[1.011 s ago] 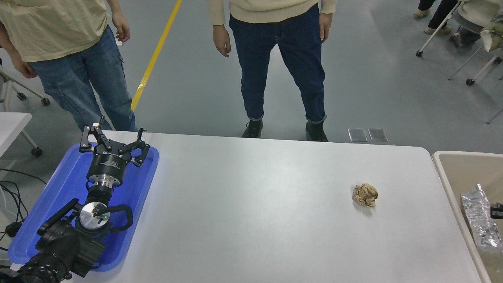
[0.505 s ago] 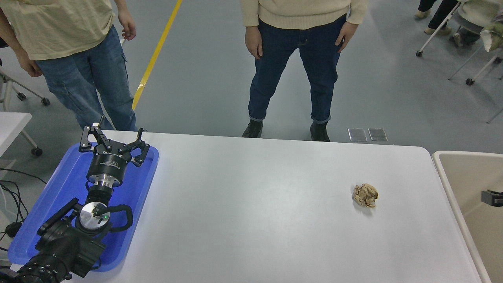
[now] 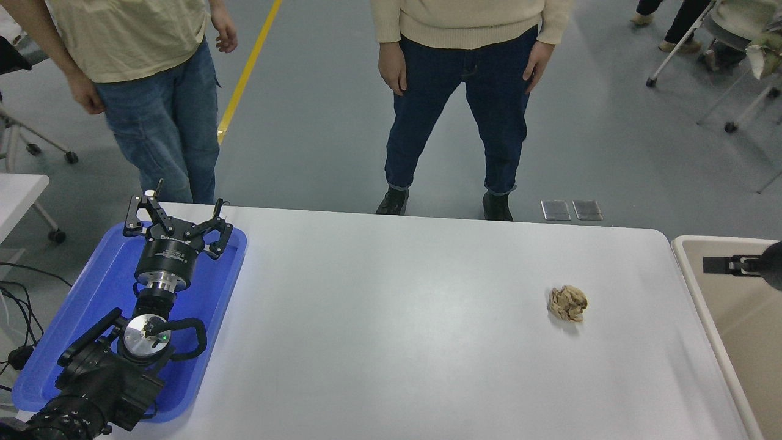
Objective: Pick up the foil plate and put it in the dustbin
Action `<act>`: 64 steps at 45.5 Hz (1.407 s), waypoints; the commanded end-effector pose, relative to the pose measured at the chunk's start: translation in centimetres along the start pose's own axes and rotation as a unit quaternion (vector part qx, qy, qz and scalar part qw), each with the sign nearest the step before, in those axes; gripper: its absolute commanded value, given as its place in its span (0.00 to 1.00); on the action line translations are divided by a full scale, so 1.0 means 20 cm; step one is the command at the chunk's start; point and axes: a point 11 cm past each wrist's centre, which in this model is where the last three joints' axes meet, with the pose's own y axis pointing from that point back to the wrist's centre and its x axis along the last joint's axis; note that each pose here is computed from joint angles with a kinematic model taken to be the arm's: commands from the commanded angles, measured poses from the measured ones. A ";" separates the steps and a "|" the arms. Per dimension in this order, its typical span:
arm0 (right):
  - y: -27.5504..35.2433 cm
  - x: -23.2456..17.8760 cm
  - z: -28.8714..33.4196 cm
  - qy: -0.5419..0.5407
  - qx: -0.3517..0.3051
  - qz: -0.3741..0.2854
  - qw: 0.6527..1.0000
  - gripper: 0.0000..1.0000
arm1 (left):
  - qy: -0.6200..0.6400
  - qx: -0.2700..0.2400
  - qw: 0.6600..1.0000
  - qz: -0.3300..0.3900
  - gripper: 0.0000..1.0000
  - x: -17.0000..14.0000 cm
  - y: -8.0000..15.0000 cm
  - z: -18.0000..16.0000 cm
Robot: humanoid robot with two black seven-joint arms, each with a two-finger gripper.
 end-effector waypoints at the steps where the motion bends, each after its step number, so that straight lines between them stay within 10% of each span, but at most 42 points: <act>1: 0.29 0.04 -0.34 0.047 0.079 -0.099 0.991 1.00 | 0.000 0.000 1.000 0.000 1.00 0.00 0.00 0.00; 30: 1.04 0.30 -0.99 0.021 0.148 -0.187 0.971 1.00 | -0.001 0.000 1.000 0.002 1.00 0.01 0.01 0.00; 64: 1.35 0.41 -1.24 0.014 0.149 -0.131 0.980 1.00 | 0.000 -0.001 1.000 0.003 1.00 0.01 0.01 0.00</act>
